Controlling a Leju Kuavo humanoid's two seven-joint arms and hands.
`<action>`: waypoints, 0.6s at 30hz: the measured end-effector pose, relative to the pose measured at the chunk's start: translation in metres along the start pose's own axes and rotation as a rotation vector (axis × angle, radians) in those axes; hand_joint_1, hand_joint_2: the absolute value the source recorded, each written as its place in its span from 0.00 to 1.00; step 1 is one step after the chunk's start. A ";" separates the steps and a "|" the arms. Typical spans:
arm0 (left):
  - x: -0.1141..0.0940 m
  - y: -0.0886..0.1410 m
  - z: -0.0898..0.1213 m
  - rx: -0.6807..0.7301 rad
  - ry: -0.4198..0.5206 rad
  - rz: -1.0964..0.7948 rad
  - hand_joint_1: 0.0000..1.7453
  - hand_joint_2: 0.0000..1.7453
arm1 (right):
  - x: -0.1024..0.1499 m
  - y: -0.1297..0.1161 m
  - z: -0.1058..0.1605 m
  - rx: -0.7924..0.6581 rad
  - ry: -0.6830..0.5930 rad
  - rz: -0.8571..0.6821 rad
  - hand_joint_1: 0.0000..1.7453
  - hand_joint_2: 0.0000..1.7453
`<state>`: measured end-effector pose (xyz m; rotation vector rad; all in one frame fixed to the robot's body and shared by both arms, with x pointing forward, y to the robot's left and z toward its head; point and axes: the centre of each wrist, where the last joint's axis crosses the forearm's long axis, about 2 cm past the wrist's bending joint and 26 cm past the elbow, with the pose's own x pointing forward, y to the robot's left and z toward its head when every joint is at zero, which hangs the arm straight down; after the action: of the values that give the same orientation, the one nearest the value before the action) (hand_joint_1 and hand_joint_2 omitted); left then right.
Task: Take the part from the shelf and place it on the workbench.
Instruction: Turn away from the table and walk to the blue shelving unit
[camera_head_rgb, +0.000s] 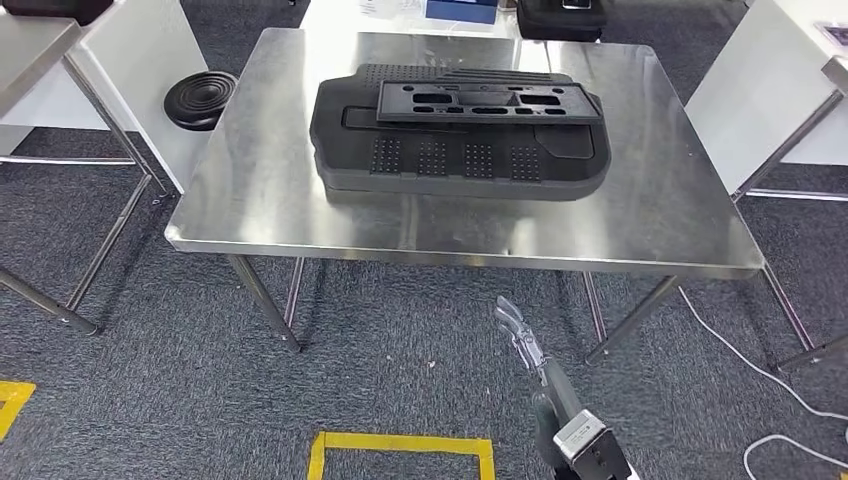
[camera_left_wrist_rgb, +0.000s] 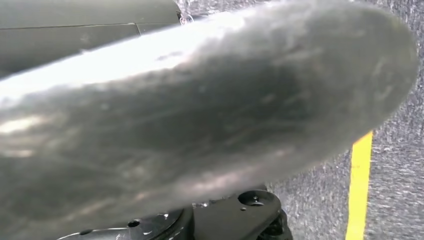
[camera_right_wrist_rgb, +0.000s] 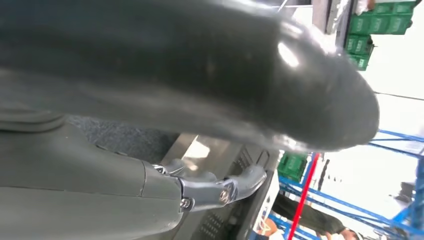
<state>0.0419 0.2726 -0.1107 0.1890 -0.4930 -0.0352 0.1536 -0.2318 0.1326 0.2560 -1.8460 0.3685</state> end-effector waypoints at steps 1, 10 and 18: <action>0.000 0.000 0.000 0.000 0.000 0.000 0.00 0.00 | 0.000 0.000 0.000 -0.001 0.001 -0.002 0.00 0.00; -0.002 0.001 0.001 0.005 0.004 0.004 0.00 0.00 | -0.003 0.004 0.001 -0.014 0.014 -0.022 0.00 0.00; -0.001 0.001 0.000 0.006 0.005 0.007 0.00 0.00 | -0.004 0.004 0.002 -0.028 0.018 -0.030 0.00 0.00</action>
<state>0.0412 0.2738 -0.1108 0.1935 -0.4890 -0.0264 0.1518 -0.2284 0.1275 0.2609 -1.8267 0.3230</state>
